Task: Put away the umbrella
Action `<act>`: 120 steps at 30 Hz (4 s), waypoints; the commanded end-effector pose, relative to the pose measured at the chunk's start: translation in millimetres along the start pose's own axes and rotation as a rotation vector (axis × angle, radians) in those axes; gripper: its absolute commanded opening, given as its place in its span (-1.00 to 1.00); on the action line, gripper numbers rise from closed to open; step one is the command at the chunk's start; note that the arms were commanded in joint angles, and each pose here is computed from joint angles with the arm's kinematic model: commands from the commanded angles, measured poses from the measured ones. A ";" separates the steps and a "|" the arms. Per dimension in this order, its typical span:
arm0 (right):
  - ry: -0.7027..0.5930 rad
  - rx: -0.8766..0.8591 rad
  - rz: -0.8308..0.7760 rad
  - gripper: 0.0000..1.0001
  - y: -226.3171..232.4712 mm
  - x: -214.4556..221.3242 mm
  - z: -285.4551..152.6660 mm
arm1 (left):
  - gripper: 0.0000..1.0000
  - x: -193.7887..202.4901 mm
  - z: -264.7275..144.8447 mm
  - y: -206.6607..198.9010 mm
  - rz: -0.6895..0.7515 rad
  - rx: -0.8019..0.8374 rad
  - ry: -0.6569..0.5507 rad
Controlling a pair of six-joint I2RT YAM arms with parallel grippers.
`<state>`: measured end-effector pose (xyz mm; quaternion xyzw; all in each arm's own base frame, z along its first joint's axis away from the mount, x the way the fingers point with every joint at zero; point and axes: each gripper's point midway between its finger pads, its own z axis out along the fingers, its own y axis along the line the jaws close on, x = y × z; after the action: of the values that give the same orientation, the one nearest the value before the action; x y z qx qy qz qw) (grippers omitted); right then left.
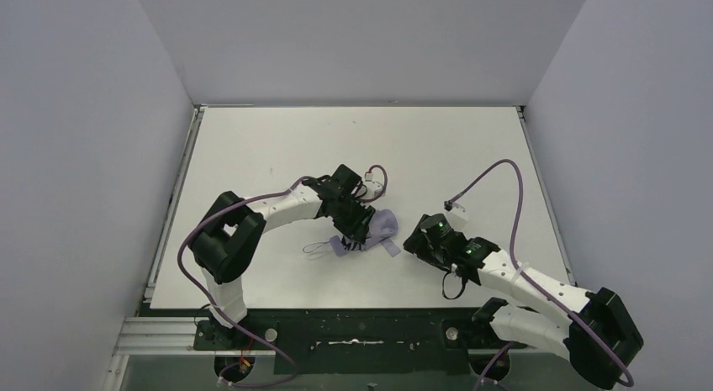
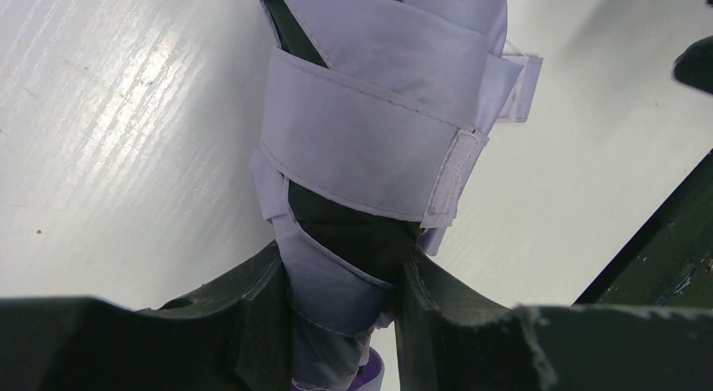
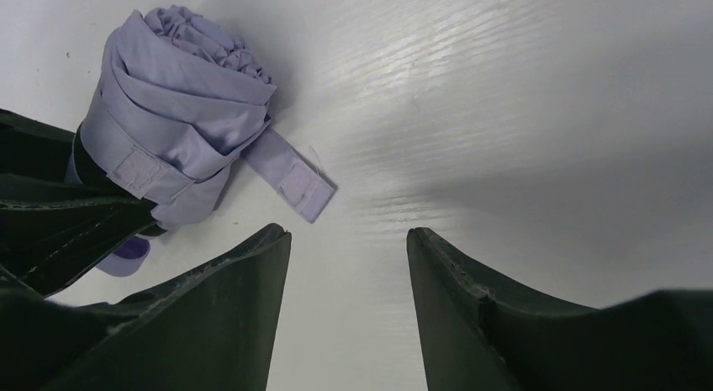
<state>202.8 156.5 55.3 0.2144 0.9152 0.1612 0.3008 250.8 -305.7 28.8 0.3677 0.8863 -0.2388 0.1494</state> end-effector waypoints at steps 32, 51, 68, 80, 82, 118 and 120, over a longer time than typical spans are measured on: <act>0.314 -0.170 -0.078 -0.04 19.4 36.4 57.2 | -1.00 22.8 4.7 21.4 -0.046 -0.139 0.104; 0.235 -0.320 0.032 -0.05 42.5 28.9 53.4 | -1.00 23.2 4.6 23.4 -0.051 -0.146 0.116; 0.245 -0.479 -0.026 -0.09 66.0 32.9 58.2 | -1.00 26.7 6.1 24.8 -0.053 -0.151 0.134; 0.134 -0.331 0.030 -0.35 38.5 20.7 49.9 | -1.00 26.9 6.5 26.0 -0.052 -0.156 0.139; 0.119 -0.319 0.026 -0.44 35.1 18.7 48.0 | -1.00 26.9 6.5 25.9 -0.052 -0.157 0.140; 0.193 -0.525 -0.063 -1.00 72.9 49.1 21.7 | -1.00 19.9 1.2 41.6 -0.121 -0.276 0.090; 0.194 -0.557 -0.057 -1.00 77.7 51.7 14.7 | -1.00 19.7 -0.2 43.3 -0.125 -0.286 0.087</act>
<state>213.3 234.6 34.3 0.1097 0.8821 0.3722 0.2670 250.6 -305.0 26.9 0.3284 0.9123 -0.2049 0.1334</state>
